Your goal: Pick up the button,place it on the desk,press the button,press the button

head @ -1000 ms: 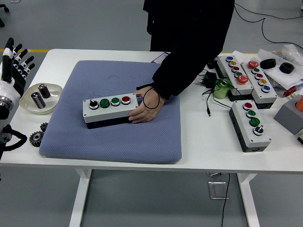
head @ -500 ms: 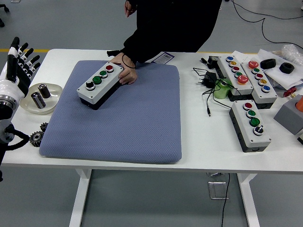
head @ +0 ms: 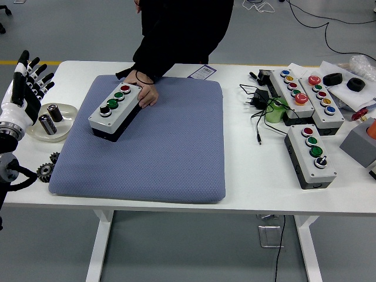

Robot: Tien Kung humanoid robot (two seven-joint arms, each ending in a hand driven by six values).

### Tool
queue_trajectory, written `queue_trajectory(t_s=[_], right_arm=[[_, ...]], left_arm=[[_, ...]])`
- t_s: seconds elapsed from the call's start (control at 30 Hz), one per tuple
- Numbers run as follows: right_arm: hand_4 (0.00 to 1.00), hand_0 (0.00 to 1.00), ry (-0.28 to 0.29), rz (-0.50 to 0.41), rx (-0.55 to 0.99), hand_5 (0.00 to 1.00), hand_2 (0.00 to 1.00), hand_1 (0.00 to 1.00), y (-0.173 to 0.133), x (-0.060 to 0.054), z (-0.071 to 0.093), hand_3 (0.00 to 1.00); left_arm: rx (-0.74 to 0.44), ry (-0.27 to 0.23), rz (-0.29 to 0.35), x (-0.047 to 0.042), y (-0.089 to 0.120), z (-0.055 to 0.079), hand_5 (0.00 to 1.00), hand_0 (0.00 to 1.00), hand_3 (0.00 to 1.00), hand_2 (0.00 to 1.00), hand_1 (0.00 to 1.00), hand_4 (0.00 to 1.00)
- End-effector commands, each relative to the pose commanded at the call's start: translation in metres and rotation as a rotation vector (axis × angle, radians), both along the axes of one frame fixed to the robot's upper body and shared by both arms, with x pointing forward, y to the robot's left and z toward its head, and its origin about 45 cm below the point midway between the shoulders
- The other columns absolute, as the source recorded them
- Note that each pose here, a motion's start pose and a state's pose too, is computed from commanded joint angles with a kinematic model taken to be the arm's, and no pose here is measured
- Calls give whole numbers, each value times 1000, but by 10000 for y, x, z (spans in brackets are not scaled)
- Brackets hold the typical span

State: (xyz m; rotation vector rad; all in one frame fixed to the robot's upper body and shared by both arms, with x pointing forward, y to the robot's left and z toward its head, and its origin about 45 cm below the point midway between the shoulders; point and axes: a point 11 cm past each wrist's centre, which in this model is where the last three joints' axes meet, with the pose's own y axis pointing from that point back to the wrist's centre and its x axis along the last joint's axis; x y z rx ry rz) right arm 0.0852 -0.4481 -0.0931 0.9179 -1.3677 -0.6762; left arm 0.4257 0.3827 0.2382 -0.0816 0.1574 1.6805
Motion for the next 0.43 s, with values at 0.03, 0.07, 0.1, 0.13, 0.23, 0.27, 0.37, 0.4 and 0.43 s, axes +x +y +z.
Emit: queue_trajectory(t_s=[0.03,0.07,0.1,0.13,0.23,0.27,0.37,0.4,0.43], right_arm=[[180,745,1,0,0,114,702,681,1,-6,-2,575],[180,745,4,0,1,114,702,681,3,-19,-5,575],[180,745,6,-1,1,114,702,681,5,-28,-7,575],[180,745,7,-1,1,114,702,681,6,-37,-10,575],[180,744,13,-1,2,114,703,681,8,-61,-15,575],[180,744,15,-1,2,114,703,681,8,-72,-17,575],[180,744,21,-3,2,114,703,681,11,-110,-25,575],[180,744,22,-4,3,114,703,681,12,-118,-27,575],[180,744,23,-5,3,114,703,681,13,-128,-29,575]], left_arm=[[2,1,-1,-2,0,-2,998,900,997,958,894,799],[3,2,-1,-7,0,-8,998,900,997,958,894,799],[3,3,-1,-11,1,-12,998,900,997,958,894,799],[4,4,-2,-14,1,-15,998,900,997,958,894,799],[11,13,-5,-24,-4,-27,998,897,995,958,894,802],[16,17,-7,-27,-6,-33,998,897,995,958,894,802],[33,26,-10,-38,-2,-49,998,897,995,958,894,802],[36,26,-9,-41,3,-50,998,897,995,958,894,802],[39,27,-9,-48,10,-53,998,897,995,958,894,802]])
